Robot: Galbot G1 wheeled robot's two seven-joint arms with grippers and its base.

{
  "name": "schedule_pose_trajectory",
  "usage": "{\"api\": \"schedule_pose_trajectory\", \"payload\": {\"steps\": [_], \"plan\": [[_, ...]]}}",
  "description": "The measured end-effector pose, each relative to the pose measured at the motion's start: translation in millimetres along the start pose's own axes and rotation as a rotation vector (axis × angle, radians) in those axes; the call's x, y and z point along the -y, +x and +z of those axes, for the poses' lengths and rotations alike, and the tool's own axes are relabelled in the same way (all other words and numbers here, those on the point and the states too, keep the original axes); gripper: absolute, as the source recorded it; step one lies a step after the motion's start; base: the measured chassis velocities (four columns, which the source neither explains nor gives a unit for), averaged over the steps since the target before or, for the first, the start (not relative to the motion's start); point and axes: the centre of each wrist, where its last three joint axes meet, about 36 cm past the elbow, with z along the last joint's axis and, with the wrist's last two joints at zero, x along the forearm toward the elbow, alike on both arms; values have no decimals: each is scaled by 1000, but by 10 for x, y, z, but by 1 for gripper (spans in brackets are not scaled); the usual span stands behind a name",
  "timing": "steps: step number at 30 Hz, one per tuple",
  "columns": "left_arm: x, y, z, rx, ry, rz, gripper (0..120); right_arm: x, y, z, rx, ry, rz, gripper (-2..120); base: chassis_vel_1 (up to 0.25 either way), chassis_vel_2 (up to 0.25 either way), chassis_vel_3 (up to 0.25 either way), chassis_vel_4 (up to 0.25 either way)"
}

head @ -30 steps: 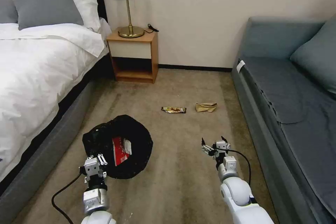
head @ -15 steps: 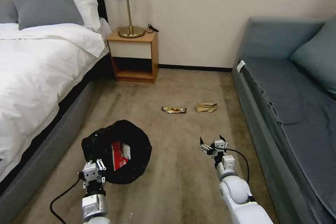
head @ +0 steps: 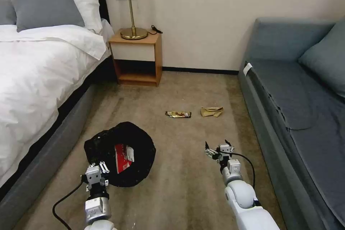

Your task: Pick up the trash bin, then pick up the garbage on the floor and place it into the trash bin.

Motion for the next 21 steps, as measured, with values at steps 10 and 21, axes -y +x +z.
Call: {"api": "schedule_pose_trajectory", "payload": {"steps": [10,21], "plan": [[2,-18,19,-2,-2,-2,3,9,-47,-6,2,1,-2,100,-51,55,56,-47],[-41,13,39,-3,-7,-6,3,-18,0,59,-9,0,-6,100,-77,76,89,-76]]}}
